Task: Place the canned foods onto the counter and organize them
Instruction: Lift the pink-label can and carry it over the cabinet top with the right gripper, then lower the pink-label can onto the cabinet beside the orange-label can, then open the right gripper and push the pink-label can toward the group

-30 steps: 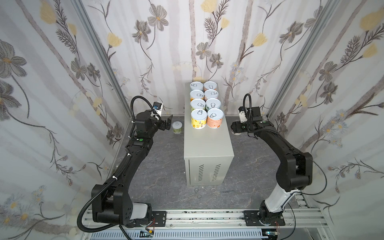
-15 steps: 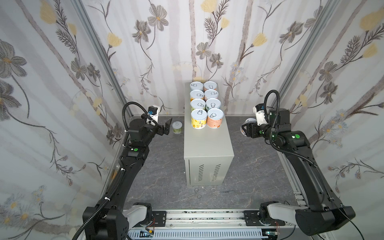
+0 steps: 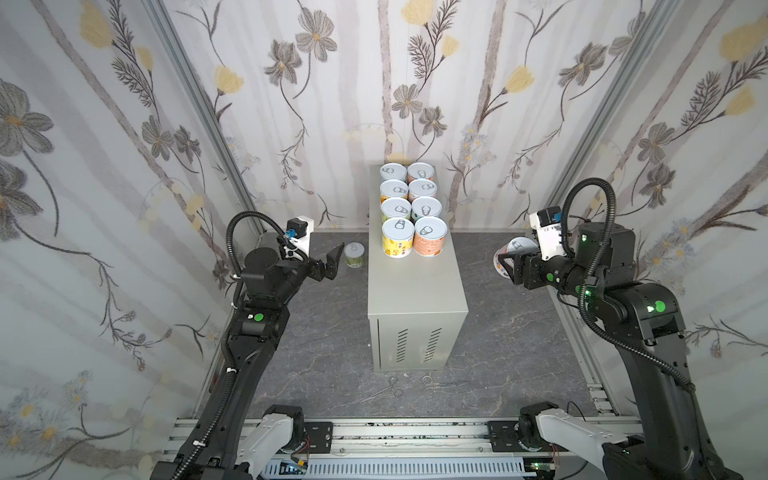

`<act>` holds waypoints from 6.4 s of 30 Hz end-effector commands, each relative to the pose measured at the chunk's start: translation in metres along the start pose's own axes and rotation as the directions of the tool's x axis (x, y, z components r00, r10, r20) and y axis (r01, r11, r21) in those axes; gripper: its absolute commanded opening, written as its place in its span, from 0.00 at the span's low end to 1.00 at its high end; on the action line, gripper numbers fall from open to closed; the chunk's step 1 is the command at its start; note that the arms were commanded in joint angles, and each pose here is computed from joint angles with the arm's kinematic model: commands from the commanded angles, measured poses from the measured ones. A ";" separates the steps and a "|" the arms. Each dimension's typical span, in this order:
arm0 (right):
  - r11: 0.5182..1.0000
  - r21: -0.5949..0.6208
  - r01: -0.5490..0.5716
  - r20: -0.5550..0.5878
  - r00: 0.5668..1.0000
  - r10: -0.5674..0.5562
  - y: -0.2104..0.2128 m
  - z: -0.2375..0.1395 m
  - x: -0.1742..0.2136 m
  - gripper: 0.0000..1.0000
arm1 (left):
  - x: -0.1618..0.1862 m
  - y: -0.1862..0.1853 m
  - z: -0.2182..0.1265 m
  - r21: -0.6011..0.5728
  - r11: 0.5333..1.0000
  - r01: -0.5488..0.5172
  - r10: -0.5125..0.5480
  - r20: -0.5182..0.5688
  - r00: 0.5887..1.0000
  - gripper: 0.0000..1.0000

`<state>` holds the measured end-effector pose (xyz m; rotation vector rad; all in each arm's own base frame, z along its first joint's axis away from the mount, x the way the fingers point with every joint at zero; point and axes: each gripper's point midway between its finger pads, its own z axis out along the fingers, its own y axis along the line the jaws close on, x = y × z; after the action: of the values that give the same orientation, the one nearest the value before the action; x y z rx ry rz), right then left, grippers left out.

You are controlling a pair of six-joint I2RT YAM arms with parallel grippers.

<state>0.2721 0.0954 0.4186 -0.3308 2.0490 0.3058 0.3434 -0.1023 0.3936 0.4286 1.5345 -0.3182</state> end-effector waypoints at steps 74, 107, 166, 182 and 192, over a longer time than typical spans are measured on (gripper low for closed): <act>0.931 -0.320 0.177 -0.049 0.978 -0.203 0.145 0.057 -0.002 0.73 | -0.012 -0.066 -0.044 0.299 0.954 0.034 -0.033 -0.008 0.999 1.00; 0.928 -0.338 0.157 0.002 0.986 -0.166 0.147 0.052 -0.004 0.77 | -0.012 -0.067 -0.045 0.295 0.955 0.025 -0.025 -0.005 1.000 1.00; 0.936 -0.292 0.195 0.269 0.956 -0.115 0.121 0.016 0.015 0.97 | 0.000 -0.067 -0.036 0.304 0.952 0.037 -0.022 -0.052 0.998 1.00; 0.930 -0.280 0.239 0.272 0.949 -0.162 0.128 0.040 0.014 0.83 | 0.007 -0.065 -0.032 0.298 0.954 0.039 -0.019 -0.069 0.997 1.00; 0.919 -0.301 0.254 0.269 0.947 -0.174 0.135 0.049 0.016 0.79 | 0.008 -0.066 -0.030 0.305 0.951 0.043 -0.022 -0.073 0.997 1.00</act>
<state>0.2537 0.2324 0.3824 -0.6878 1.7538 0.5242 0.2868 -0.1454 0.3783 0.6501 1.5856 -0.5848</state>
